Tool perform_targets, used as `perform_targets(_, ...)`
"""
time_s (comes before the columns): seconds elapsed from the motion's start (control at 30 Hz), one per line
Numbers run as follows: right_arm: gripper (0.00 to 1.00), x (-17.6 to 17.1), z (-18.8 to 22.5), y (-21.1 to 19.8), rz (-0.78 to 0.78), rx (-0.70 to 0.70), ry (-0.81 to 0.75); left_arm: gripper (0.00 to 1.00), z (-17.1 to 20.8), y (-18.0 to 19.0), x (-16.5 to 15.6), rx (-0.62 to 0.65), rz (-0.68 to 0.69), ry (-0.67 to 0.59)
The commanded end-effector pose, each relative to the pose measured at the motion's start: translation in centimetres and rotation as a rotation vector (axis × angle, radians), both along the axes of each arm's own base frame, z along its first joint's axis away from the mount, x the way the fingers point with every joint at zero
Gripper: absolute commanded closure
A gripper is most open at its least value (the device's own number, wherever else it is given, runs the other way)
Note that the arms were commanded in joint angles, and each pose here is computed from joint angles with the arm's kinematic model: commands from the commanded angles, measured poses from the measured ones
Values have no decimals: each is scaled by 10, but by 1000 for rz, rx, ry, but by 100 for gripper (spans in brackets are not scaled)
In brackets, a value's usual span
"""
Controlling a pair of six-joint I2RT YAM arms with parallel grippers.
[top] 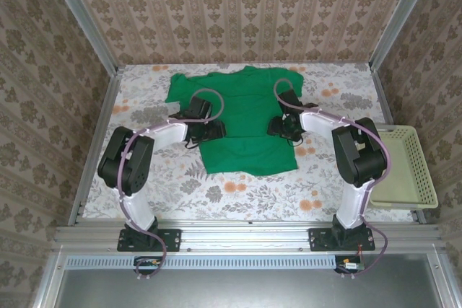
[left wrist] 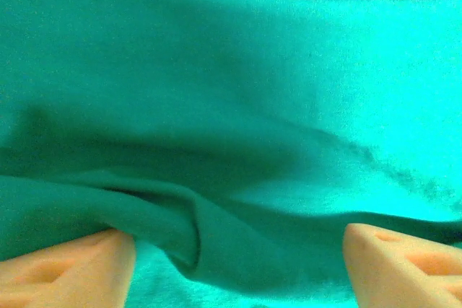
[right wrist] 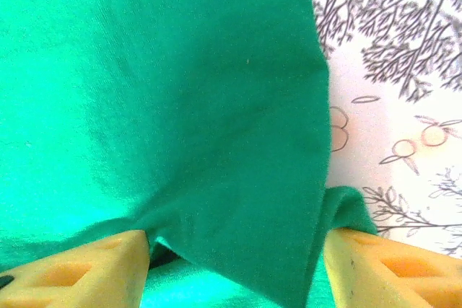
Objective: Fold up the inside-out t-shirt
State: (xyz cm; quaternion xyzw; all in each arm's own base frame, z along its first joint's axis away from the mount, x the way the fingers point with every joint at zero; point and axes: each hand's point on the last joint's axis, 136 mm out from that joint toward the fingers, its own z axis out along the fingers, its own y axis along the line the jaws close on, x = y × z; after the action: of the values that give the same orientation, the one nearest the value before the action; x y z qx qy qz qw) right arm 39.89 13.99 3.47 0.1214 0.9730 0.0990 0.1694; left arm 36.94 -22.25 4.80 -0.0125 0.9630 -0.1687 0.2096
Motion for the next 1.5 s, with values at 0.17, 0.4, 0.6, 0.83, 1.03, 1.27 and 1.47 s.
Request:
perform_targets(0.17, 32, -54, 49, -6, 106, -57, -84, 12, 48, -14, -85, 326, -367, -194)
perform_targets(0.4, 31, -105, 55, -12, 77, -29, -117, 9, 36, -49, -153, 403, -653, -219)
perform_targets(0.6, 29, -128, 55, -24, -20, 38, -181, 10, 15, -62, -162, 482, -753, -173)
perform_targets(0.83, 27, -138, 59, -31, -38, 46, -213, 12, -13, -54, -149, 577, -727, -138)
perform_targets(1.03, 27, -135, 61, -28, -25, 52, -222, 20, -15, -43, -129, 636, -641, -163)
perform_targets(1.27, 27, -135, 58, -27, -22, 50, -216, 30, -10, -40, -119, 674, -621, -197)
perform_targets(1.47, 27, -136, 58, -28, -21, 48, -213, 46, 1, -41, -119, 648, -618, -225)
